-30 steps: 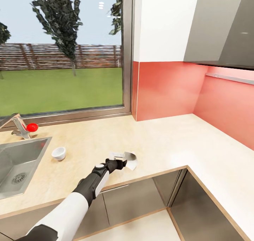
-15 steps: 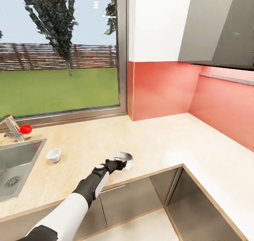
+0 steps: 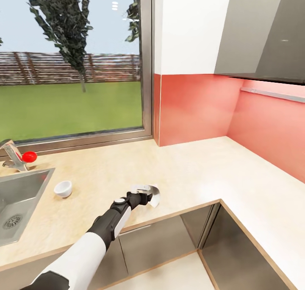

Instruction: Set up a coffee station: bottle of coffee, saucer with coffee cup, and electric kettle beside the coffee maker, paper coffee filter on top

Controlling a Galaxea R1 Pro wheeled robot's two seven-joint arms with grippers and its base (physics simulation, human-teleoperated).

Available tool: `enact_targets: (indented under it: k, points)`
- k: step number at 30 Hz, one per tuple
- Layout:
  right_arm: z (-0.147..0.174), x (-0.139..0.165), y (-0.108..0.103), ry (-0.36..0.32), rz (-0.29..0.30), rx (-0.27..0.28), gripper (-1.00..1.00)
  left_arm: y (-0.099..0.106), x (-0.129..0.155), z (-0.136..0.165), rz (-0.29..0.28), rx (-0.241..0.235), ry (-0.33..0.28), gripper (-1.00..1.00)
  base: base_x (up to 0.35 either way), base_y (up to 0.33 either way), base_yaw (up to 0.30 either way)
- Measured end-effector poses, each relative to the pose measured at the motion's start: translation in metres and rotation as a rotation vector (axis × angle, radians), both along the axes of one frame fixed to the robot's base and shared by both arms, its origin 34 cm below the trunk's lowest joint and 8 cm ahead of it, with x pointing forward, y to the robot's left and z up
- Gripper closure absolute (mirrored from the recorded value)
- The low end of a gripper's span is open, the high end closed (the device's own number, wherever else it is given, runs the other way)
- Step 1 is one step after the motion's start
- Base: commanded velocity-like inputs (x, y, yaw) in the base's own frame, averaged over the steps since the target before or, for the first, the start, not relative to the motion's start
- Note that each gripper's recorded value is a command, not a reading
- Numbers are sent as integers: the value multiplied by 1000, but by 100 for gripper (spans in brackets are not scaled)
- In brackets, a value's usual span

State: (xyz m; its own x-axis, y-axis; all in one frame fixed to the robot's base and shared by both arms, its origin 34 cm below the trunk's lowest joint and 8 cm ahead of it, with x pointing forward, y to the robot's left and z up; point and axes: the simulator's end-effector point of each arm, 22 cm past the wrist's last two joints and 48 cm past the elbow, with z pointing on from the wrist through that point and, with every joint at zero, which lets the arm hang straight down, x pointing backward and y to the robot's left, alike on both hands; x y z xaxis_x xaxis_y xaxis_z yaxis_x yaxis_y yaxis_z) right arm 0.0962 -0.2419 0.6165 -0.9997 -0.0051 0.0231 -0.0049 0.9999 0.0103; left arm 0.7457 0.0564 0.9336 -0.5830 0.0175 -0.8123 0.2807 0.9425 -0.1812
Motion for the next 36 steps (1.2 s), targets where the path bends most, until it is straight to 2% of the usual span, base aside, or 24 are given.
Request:
enact_targets:
  k: [30, 36]
  points:
    - [0, 0, 0, 0, 0, 0, -100, 0, -1, -2, 0, 0, 3, -100, 47, 0, 0]
    - [0, 0, 0, 0, 0, 0, -100, 0, -13, -15, -2, 0, 26, -100, 2, 0, 0]
